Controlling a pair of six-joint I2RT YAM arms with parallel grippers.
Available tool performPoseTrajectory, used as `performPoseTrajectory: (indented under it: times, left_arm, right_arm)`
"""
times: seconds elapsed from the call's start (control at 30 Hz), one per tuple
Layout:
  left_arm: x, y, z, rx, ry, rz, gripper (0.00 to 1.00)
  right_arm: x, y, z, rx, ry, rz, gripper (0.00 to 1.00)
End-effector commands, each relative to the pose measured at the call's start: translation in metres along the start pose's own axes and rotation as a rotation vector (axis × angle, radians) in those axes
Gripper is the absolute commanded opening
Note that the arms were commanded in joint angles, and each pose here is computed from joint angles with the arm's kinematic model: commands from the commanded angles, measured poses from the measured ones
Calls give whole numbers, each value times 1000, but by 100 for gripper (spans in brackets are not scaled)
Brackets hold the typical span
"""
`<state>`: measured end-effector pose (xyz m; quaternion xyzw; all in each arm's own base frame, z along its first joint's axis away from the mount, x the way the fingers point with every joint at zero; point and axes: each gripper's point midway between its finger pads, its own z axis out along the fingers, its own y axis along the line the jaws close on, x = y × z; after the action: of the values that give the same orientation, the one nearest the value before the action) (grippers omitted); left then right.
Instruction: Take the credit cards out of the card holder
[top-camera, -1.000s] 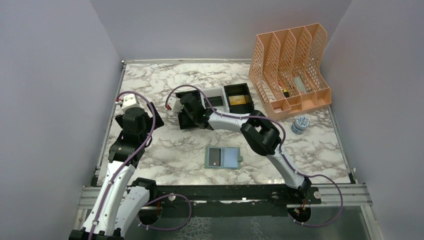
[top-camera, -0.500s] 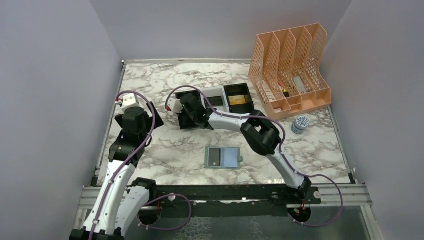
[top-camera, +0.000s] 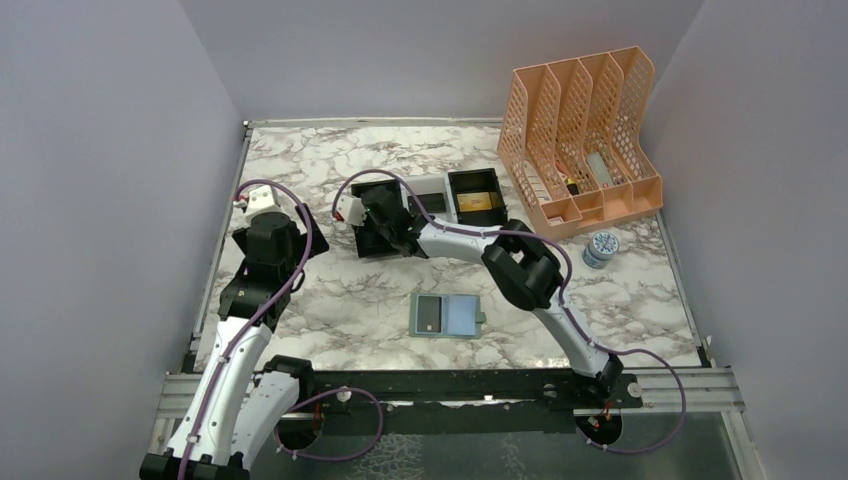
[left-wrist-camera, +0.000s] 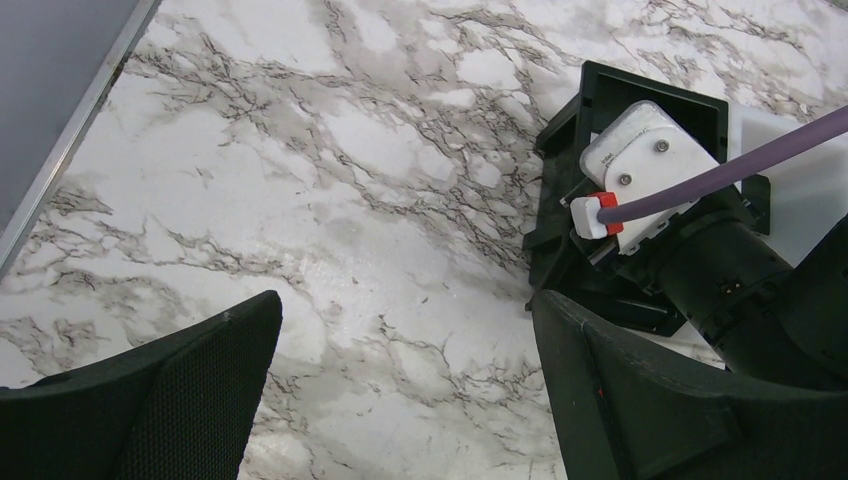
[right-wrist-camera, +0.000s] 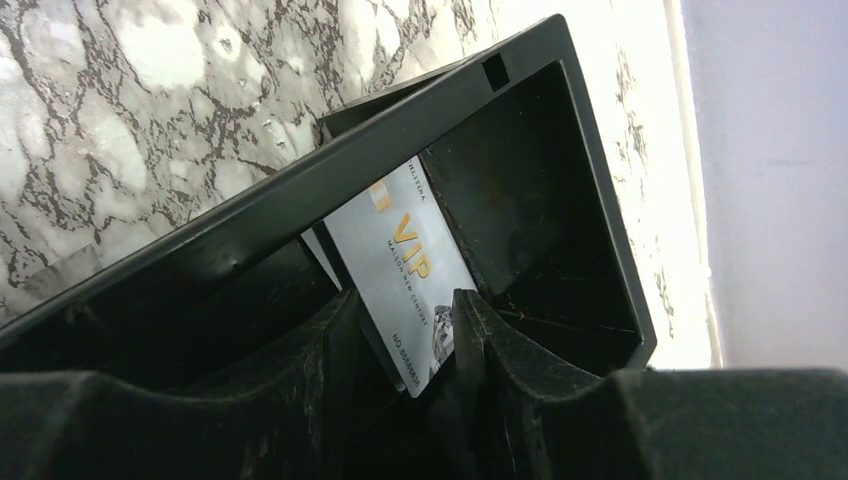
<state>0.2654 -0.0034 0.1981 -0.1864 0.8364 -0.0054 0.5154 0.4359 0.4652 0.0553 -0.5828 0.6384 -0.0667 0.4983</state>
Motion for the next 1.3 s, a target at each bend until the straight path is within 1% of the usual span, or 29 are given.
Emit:
performPoseTrajectory:
  times: [0.0,0.23,0.27,0.37,0.5,0.57,0.63,0.7,0.73,0.83,0.93,1.03,1.1,1.2,1.27]
  left_arm:
    - [1,-3,3,22,-2,5,99]
    - [1,-2,2,23,-2,5,99]
    - [1,-2,3,22,-1,4,99]
    - [2,-3,3,26,3,5,99]
    - [3,-4,3,30,8,6,99]
    - [4,-5,3,39,11,8,99]
    - [9,-13,3,86,31,26,99]
    - [11,-20,3,125,45,30,99]
    - [12,-21,3,132,47,31,99]
    - [10,-23,3,142,41,40,99]
    - [13,-32,1,201,53,51,99]
    - [20,-56,-2,339,85,56,99]
    - [26,-74,-3,435,117,42,99]
    - [41,-101,-11,585,215,-13,99]
    - [55,-115,-17,676,293,-33,97]
  right_arm:
    - [-25,-16,-17,-16,-68,63,41]
    - [-32,-26,-28,-2,-72,123,41]
    - [-34,-30,-30,13,-73,152,41]
    - [-43,-45,-44,58,-85,268,41]
    - [-55,-66,-83,101,-149,453,41]
    - [-51,-72,-105,125,-164,570,43]
    - [-39,-71,-126,139,-154,694,45]
    - [-22,-64,-144,143,-133,809,46]
    - [-4,-54,-153,137,-101,860,46]
    - [28,-39,-179,148,-57,1033,49]
    - [51,-14,-202,99,-18,1181,49]
    - [60,22,-222,-32,34,1295,49]
    - [62,40,-237,-116,43,1341,49]
    - [76,57,-255,-149,75,1423,50]
    - [82,66,-264,-171,69,1464,50]
